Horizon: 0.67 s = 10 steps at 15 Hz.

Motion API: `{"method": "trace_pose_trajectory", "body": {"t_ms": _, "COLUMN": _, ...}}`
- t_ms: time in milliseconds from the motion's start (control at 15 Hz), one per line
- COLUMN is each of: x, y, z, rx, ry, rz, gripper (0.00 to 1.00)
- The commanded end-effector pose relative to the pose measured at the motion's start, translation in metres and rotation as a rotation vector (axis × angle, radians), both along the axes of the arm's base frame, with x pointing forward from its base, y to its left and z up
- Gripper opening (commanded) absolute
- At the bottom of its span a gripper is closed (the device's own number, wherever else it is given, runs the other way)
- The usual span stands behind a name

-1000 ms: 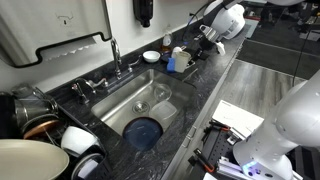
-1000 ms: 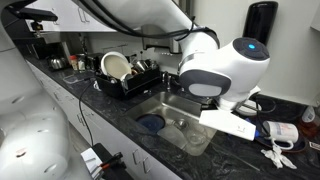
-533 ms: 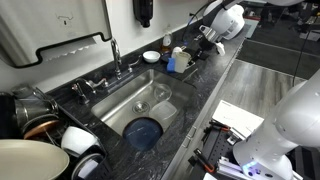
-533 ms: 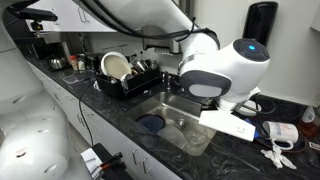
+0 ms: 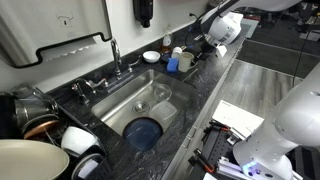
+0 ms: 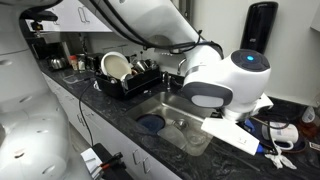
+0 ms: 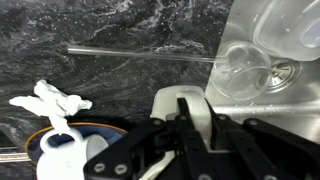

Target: Pick the cup and put it on the counter

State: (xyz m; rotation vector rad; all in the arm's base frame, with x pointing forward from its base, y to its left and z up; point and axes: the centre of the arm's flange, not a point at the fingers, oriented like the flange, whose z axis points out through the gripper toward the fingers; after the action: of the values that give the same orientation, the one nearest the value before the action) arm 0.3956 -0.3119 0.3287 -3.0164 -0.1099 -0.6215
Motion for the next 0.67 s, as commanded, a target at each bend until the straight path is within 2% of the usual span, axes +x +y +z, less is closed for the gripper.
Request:
{"method": "trace_pose_trajectory", "body": {"t_ms": 0, "x": 0.009, "y": -0.014, "z": 0.001, "rx": -0.060, "ry": -0.026, "rz": -0.126, "gripper": 0.04}}
{"method": "trace_pose_trajectory", "body": {"t_ms": 133, "x": 0.010, "y": -0.016, "z": -0.003, "rx": -0.070, "ry": -0.017, "rz": -0.164, "gripper": 0.04}}
{"method": "trace_pose_trajectory", "body": {"t_ms": 467, "x": 0.008, "y": -0.019, "z": -0.013, "rx": -0.021, "ry": 0.025, "rz": -0.218, "gripper": 0.04}}
{"method": "trace_pose_trajectory", "body": {"t_ms": 533, "x": 0.008, "y": -0.019, "z": -0.014, "rx": -0.019, "ry": 0.028, "rz": -0.233, "gripper": 0.14}}
{"method": "trace_pose_trajectory", "body": {"t_ms": 600, "x": 0.007, "y": -0.020, "z": -0.015, "rx": -0.017, "ry": 0.030, "rz": -0.246, "gripper": 0.40}}
